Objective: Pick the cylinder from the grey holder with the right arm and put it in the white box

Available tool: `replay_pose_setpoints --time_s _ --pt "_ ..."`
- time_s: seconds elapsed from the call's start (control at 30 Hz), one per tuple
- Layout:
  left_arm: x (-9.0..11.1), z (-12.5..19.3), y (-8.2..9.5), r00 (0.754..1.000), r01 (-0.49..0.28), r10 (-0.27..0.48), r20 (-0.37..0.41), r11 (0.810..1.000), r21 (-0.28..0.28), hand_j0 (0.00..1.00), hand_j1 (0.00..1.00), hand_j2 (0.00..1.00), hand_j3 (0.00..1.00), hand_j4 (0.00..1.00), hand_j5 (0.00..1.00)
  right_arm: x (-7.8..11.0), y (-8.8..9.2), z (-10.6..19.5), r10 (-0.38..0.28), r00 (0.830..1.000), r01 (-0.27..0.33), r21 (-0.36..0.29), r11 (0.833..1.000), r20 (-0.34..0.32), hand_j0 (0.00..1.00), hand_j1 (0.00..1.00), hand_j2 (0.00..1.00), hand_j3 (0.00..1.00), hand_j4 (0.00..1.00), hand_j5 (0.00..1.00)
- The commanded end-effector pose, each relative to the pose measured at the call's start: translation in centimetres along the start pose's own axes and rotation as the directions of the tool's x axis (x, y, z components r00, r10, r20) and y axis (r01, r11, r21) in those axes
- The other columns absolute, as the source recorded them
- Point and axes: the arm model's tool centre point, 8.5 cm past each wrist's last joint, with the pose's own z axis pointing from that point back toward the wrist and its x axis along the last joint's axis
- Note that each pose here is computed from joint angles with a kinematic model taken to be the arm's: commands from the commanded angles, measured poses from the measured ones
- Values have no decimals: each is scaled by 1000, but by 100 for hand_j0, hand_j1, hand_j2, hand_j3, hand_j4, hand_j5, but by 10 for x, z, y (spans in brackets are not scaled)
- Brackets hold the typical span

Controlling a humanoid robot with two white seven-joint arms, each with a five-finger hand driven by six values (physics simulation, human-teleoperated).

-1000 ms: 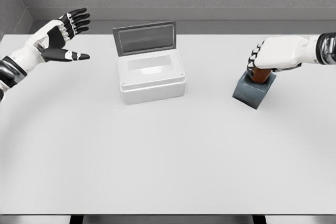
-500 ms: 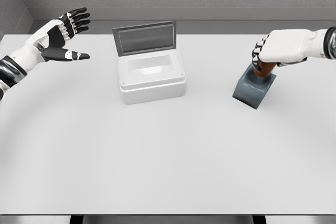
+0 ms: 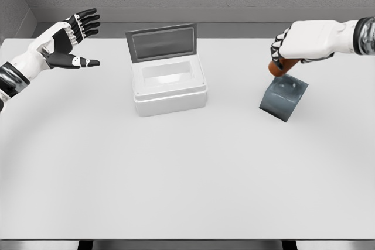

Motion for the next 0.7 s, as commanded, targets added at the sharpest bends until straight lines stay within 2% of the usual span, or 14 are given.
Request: replay_pose_setpoints --time_s 0.0,0.37,0.4,0.67 --pt "1 0 1 1000 -4 4 4 1000 2 100 100 100 100 100 100 2 -4 -5 0 1000 0 -12 1000 9 46 46 46 46 46 46" --pt "1 0 0 1000 -3 3 5 1000 0 100 100 100 100 100 100 5 -15 -18 4 1000 -3 -37 999 29 45 45 45 45 45 45" --pt "1 0 0 1000 -2 2 4 1000 1 100 100 100 100 100 100 3 -23 -21 5 1000 -4 -54 999 27 46 46 46 46 46 46" --pt "3 -1 1 1000 0 0 6 1000 2 100 100 100 100 100 100 4 -34 -27 15 999 -12 -73 997 35 45 45 45 45 45 45"
